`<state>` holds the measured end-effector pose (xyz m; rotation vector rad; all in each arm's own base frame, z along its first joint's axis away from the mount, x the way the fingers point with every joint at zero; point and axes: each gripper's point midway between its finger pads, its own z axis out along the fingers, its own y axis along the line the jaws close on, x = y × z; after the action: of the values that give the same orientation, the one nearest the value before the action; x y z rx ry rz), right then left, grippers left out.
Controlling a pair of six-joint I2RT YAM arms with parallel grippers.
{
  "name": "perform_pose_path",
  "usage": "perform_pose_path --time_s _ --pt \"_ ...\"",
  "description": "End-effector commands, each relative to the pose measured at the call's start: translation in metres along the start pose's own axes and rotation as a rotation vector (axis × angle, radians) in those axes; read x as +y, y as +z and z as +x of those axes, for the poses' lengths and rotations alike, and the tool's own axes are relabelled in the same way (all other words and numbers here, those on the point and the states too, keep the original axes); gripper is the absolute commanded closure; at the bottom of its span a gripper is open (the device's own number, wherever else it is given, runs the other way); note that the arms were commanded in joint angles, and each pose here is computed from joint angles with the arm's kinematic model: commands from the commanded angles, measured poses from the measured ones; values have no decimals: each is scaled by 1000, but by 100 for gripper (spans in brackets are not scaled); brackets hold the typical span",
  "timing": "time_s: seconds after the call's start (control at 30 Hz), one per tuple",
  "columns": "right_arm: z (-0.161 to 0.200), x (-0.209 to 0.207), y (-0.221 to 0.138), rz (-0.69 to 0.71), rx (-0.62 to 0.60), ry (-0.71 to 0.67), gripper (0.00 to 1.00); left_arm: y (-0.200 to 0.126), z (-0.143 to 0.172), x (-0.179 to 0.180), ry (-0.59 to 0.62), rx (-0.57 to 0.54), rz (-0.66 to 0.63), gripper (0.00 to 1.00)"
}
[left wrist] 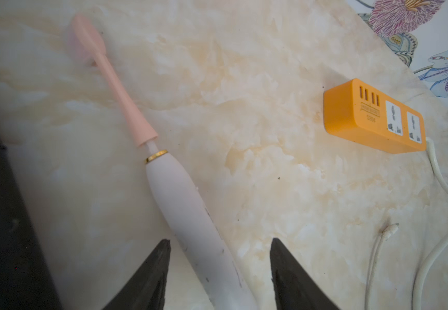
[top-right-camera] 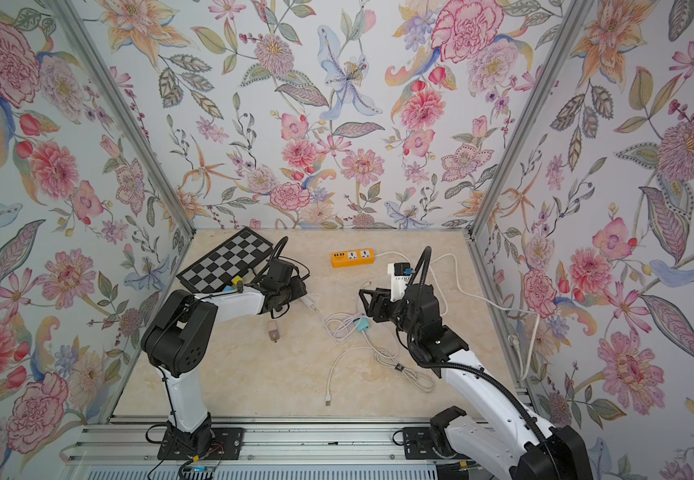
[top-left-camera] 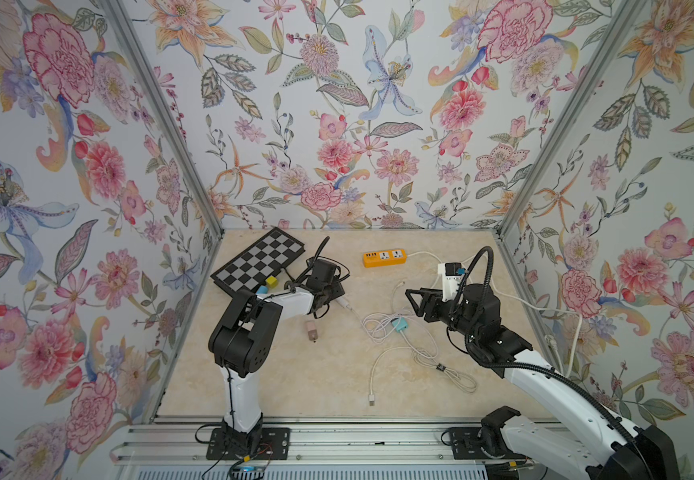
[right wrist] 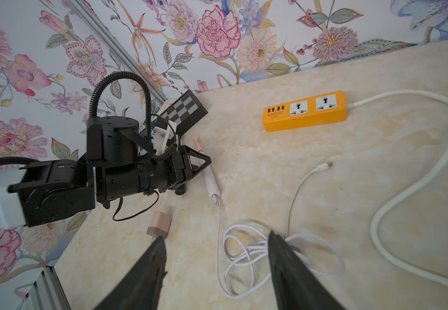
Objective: Charge the electric toothbrush
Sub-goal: Place the electric toothbrush at the center of the board, then pick up the plug from the center of the board.
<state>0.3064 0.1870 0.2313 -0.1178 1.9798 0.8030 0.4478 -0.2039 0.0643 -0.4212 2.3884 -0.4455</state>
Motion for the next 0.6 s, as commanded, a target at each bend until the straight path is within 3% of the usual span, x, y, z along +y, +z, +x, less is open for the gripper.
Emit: perform_pose_path --time_s 0.0,0.13,0.2,0.3,0.4,0.57 --pt "3 -17 -5 39 16 30 38 -63 -48 -40 105 -147 36 41" --pt "20 -25 -3 1 83 69 45 -104 0 -114 354 -90 130 42" --pt "38 -30 -1 3 132 72 50 -112 29 -133 450 -38 158 43" --pt "73 -41 3 18 219 98 55 -110 61 -148 498 32 259 43" --pt "101 -45 9 31 282 61 54 -101 84 -158 522 83 351 42" --pt "124 -58 25 70 278 31 50 -81 111 -172 540 174 428 34"
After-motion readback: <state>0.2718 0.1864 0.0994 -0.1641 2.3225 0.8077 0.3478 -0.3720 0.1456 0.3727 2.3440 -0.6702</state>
